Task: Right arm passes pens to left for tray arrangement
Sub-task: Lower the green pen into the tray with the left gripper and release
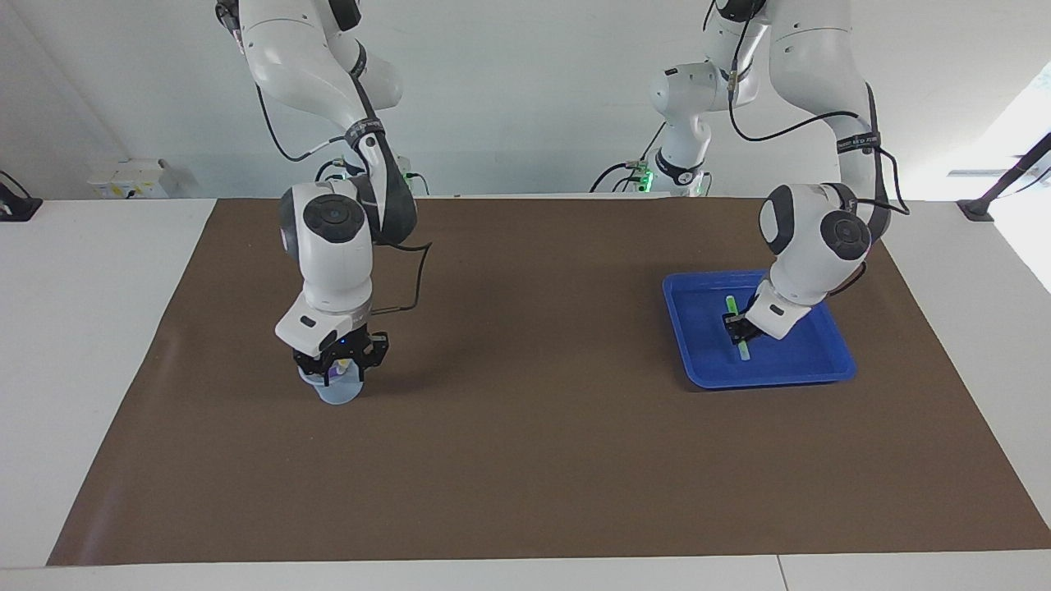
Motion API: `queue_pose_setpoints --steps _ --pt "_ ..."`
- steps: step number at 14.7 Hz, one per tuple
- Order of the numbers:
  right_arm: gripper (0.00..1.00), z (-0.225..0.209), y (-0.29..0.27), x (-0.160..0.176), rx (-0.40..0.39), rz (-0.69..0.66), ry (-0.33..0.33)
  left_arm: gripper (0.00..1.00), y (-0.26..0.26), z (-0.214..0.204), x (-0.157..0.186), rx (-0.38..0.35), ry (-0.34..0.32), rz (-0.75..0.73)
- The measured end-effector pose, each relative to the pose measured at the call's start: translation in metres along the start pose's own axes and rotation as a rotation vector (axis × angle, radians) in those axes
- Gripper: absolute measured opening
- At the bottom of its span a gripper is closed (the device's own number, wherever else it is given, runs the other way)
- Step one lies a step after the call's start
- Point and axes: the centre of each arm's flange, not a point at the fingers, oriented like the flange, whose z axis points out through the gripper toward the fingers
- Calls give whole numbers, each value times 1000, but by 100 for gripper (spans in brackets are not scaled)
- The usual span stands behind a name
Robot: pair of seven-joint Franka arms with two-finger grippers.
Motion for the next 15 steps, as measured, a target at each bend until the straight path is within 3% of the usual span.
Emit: queue_pose_setpoints --steps 5,6,10,11,13,15 --pt "51 -1 1 -3 -5 1 -19 17 0 3 0 -1 7 -1" --pt "51 -2 2 -3 -7 2 -23 22 0 5 -1 -1 7 0" --pt "48 -3 2 -5 -9 -11 -30 66 0 7 -2 -1 5 0" --pt "40 -3 2 -5 -9 -12 -30 79 0 7 -2 -1 5 0" --pt "35 -3 2 -5 -9 -13 -31 100 0 7 -2 -1 6 0" --pt "16 -3 2 -5 -9 -13 -30 100 0 7 -2 -1 6 0"
